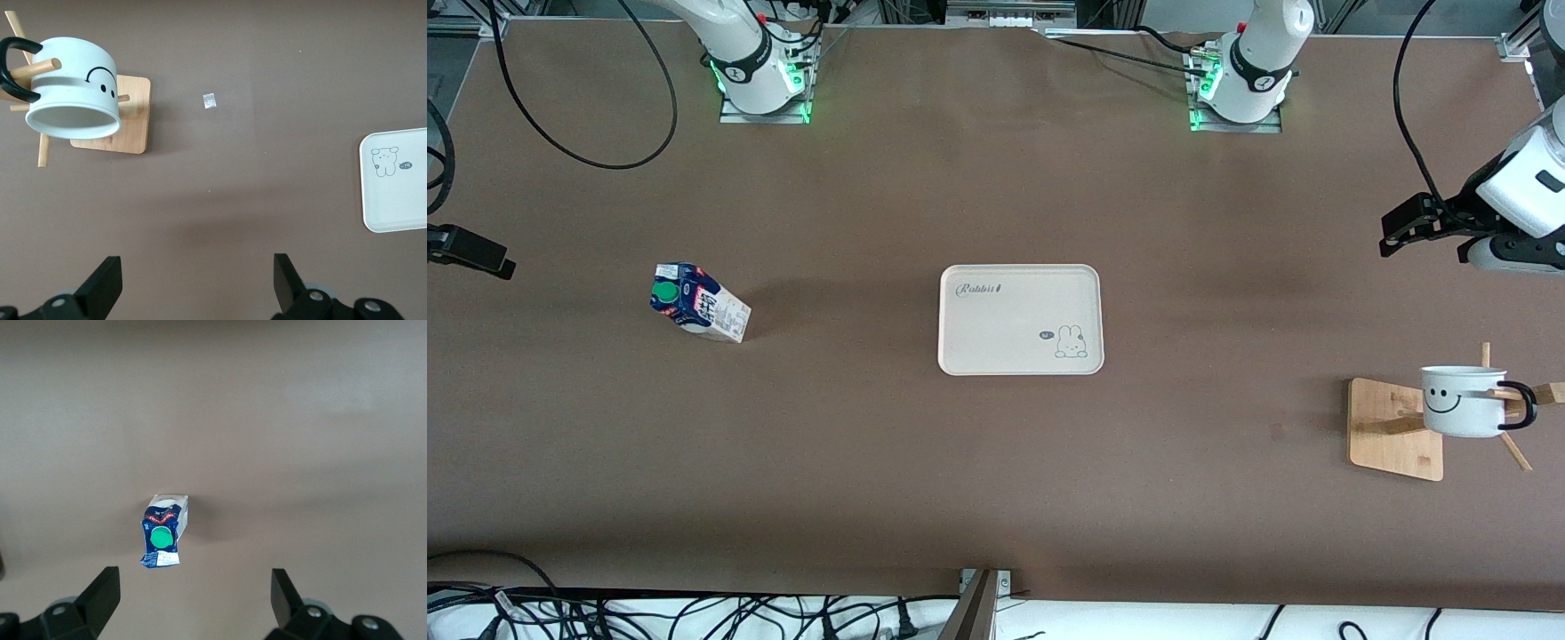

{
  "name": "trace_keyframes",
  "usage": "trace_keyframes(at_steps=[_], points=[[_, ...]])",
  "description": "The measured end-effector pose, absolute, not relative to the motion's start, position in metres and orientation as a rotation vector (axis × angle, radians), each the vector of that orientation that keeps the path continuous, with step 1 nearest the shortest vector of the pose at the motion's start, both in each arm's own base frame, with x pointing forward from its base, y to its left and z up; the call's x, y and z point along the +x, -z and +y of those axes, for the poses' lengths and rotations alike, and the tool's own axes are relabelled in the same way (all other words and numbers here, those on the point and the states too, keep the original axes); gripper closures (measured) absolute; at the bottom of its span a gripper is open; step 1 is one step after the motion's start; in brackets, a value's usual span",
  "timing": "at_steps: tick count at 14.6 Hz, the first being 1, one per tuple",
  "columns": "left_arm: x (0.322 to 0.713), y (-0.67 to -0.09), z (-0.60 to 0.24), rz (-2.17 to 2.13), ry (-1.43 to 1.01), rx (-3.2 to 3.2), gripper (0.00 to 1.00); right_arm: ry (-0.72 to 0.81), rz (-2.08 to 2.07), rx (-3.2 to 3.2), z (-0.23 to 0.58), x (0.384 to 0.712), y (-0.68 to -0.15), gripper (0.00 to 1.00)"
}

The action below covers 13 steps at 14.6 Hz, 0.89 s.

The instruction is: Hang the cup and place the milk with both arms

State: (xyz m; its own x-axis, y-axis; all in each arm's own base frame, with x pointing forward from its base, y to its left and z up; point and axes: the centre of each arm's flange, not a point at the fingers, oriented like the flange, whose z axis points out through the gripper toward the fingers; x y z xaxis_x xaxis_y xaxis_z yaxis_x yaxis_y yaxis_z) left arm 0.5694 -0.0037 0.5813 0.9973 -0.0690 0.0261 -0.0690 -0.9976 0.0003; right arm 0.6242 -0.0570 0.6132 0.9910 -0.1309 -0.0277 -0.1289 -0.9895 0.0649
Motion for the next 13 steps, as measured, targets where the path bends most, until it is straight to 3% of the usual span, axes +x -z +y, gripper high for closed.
trace_keyframes(at_steps=[7,13], points=[[0.569,-0.581,-0.004,-0.109,-0.038,3.138,0.0,0.04,-0.065,3.134,-0.06,0.616,-0.622,0.0],[0.569,-0.581,-0.004,-0.111,-0.029,3.138,0.0,0.057,-0.286,3.141,-0.053,0.603,-0.615,0.0]])
